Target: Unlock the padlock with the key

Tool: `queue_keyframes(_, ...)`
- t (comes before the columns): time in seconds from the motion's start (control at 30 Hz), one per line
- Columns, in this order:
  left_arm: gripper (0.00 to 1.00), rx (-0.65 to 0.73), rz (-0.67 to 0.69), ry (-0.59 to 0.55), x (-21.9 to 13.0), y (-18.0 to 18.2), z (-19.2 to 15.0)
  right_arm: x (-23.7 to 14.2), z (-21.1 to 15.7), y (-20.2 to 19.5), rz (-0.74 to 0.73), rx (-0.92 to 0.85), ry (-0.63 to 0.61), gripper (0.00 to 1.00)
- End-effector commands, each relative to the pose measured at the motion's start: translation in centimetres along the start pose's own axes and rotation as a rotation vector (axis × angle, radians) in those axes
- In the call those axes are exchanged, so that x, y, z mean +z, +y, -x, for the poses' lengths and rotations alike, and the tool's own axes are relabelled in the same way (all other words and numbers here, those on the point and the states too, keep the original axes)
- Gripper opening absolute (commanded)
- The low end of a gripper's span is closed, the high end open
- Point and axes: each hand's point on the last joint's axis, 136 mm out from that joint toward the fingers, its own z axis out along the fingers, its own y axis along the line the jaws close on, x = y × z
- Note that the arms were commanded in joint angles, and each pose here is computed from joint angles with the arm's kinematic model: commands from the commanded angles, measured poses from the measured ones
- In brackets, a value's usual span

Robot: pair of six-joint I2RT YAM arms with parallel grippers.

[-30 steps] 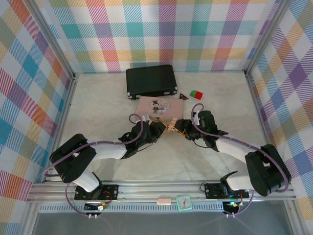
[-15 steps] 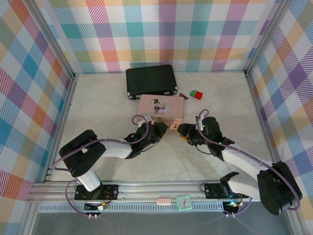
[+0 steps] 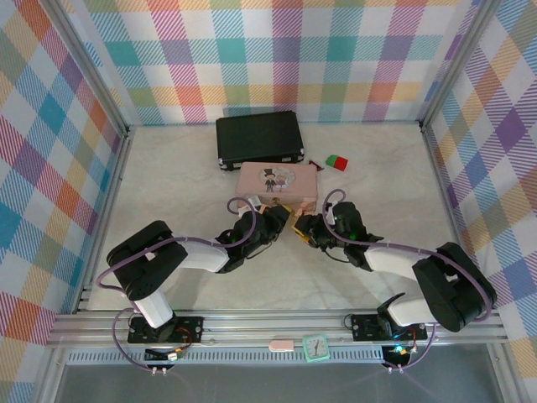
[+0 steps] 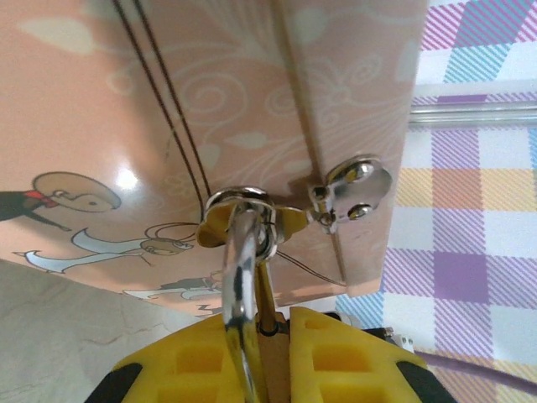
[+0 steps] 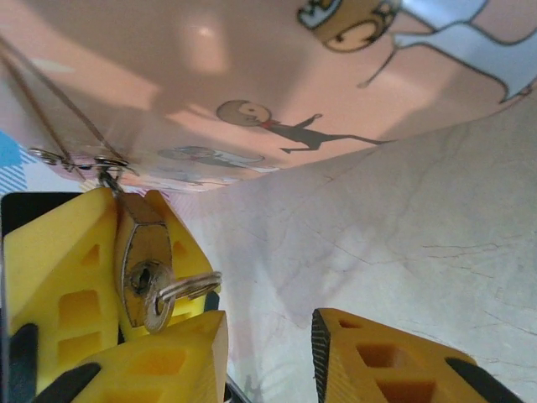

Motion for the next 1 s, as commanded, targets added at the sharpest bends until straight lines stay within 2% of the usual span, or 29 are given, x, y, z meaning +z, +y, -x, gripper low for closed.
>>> queue_keyframes(0.0, 0.0, -0.029, -0.113, 0.013, 0.0, -2.7, -0.5, -1.1, 1.4, 2.2, 0.075, -0.029, -0.096, 0.32)
queue_keyframes(0.13, 0.0, -0.039, -0.114, 0.015, 0.1, -2.6, -0.6, -1.7, 1.6, 2.3, 0.071, -0.041, -0.124, 0.32)
queue_keyframes(0.77, 0.0, -0.05, -0.134, 0.029, 0.1, -2.9, -0.8, -0.5, 2.0, 3.2, 0.131, -0.008, -0.108, 0.25)
queue_keyframes(0.97, 0.0, -0.05, -0.142, 0.033, 0.0, -3.0, -0.9, -0.1, 2.0, 3.4, 0.14, -0.004, -0.099, 0.12)
